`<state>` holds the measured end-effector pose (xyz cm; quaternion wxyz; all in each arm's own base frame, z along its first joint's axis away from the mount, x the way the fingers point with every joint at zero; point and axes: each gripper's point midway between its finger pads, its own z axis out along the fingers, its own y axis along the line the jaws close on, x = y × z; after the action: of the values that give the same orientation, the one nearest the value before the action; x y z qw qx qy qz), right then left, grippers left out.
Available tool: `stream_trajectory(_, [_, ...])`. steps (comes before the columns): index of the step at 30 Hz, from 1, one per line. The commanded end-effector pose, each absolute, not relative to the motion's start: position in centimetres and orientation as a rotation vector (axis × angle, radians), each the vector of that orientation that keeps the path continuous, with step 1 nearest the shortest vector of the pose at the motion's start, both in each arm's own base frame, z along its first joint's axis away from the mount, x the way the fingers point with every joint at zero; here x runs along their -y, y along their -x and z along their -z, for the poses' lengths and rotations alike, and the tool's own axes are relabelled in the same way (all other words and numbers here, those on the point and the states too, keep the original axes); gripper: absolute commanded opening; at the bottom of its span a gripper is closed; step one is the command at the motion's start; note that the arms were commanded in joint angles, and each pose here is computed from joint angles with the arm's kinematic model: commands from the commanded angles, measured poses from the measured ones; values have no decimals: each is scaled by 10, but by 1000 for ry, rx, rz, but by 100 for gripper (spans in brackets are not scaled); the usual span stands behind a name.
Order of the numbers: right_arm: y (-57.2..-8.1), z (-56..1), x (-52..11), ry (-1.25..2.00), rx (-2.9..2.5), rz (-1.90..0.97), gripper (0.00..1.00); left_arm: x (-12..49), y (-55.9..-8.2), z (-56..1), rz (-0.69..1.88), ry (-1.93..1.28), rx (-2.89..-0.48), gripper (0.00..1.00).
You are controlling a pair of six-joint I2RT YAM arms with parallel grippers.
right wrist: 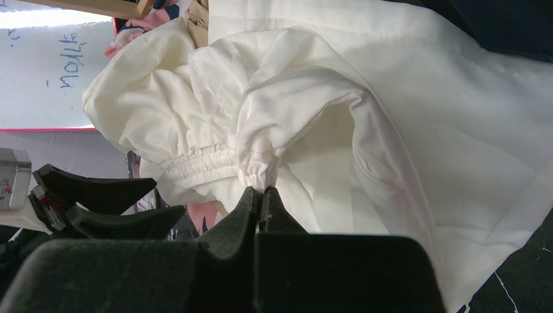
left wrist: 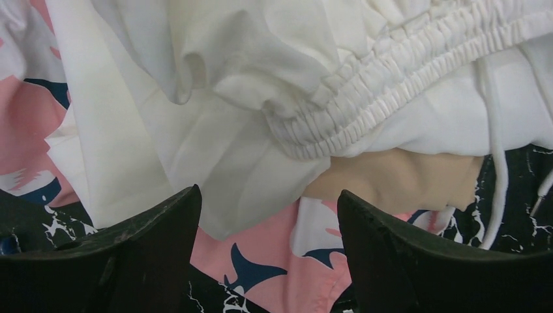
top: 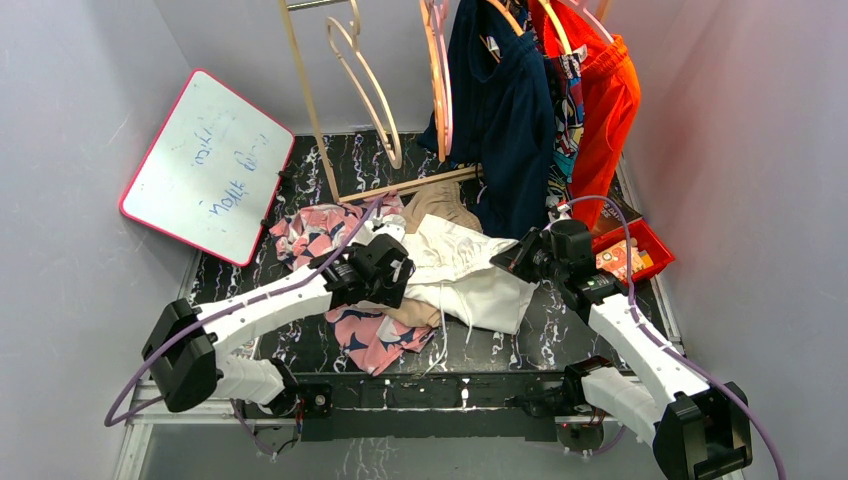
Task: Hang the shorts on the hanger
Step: Adjust the shorts at the center of the board.
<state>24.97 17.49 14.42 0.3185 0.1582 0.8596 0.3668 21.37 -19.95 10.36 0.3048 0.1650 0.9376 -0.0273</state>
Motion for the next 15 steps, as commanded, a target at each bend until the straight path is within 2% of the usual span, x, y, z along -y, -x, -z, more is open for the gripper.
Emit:
stream_trajectory(1, [-258, -155, -176, -390, -2199, -975, 0, 198, -228, -113, -10, -465, -2432, 76])
stream_trajectory(6, [-259, -157, -177, -388, -2199, -979, 0, 199, -238, -112, -44, -438, -2398, 76])
stream_trajectory(15, [-256, -154, -176, -388, -2206, -979, 0, 209, -250, -118, -12, -399, -2335, 69])
